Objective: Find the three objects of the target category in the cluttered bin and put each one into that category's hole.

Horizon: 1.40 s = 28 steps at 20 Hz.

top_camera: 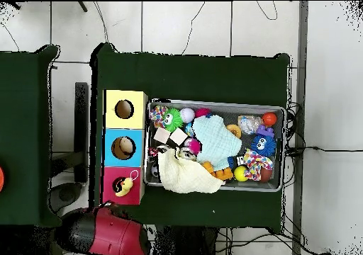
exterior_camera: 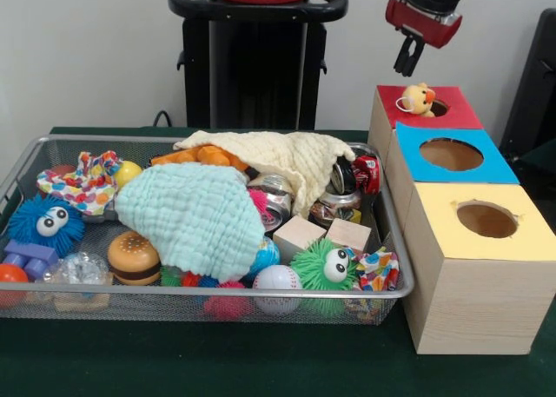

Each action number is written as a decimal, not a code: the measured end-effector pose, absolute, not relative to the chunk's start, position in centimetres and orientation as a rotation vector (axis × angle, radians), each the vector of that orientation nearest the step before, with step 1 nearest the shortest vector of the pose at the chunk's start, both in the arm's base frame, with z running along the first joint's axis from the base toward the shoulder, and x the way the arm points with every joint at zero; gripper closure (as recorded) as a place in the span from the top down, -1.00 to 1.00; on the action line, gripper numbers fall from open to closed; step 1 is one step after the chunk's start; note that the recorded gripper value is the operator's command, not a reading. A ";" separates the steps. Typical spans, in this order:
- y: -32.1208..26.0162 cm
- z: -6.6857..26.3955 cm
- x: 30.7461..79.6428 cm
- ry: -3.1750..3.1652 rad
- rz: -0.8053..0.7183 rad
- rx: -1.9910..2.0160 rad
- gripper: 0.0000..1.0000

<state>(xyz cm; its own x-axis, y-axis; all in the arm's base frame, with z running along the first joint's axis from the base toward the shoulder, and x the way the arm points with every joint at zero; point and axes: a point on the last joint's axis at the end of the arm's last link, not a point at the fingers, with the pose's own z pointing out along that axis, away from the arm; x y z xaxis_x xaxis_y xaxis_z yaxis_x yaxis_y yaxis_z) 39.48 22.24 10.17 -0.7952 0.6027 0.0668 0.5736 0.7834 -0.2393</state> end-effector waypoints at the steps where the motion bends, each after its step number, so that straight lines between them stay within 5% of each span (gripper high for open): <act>1: 22.3 10.0 39.6 -2.843 0.312 -0.939 -1.00; 28: 22.0 9.2 40.4 -2.919 0.318 -0.951 -1.00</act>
